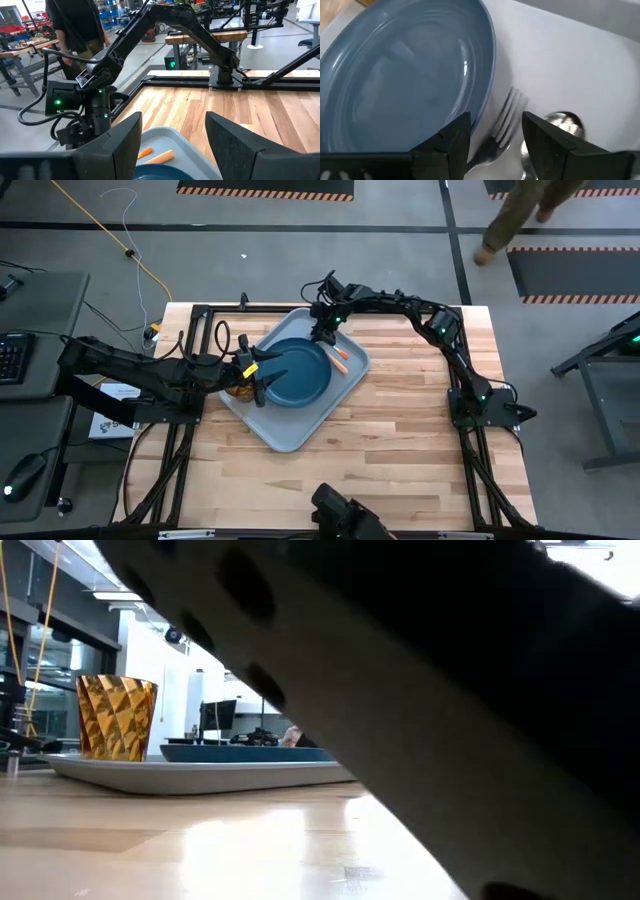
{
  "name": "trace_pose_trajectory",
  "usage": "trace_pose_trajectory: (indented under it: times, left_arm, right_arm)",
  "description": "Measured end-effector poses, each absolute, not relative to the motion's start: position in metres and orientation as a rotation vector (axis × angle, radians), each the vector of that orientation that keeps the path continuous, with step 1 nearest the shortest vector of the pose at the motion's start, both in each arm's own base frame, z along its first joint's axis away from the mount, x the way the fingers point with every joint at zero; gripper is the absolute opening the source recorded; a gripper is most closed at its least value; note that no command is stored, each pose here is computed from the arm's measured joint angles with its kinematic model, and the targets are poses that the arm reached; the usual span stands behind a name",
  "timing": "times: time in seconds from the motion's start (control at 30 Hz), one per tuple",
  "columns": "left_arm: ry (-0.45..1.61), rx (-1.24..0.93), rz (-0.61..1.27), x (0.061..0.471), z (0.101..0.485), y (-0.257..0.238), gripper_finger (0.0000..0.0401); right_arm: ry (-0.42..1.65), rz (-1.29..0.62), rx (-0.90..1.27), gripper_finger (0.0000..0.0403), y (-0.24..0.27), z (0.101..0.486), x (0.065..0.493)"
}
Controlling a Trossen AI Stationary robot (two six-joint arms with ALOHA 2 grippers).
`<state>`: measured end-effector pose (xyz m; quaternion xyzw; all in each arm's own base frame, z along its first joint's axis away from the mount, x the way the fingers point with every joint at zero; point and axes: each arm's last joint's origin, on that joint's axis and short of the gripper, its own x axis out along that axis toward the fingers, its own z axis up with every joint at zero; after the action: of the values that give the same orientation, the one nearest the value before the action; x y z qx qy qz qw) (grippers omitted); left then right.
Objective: Pick and place plate/cup/fork/spoon on tray
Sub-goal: Put the fork on the tray, then return to Home Position
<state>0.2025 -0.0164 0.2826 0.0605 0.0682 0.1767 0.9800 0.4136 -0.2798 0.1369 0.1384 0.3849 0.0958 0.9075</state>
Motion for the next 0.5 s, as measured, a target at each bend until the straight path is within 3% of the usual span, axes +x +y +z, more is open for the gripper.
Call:
trace_pose_trajectory:
  times: [0.5]
  left_arm:
    - [0.143, 0.124, 0.355, 0.202, 0.282, -0.016, 0.0207]
  right_arm:
    - [0.753, 0.178, 0.237, 0.0170, -0.296, 0.167, 0.415]
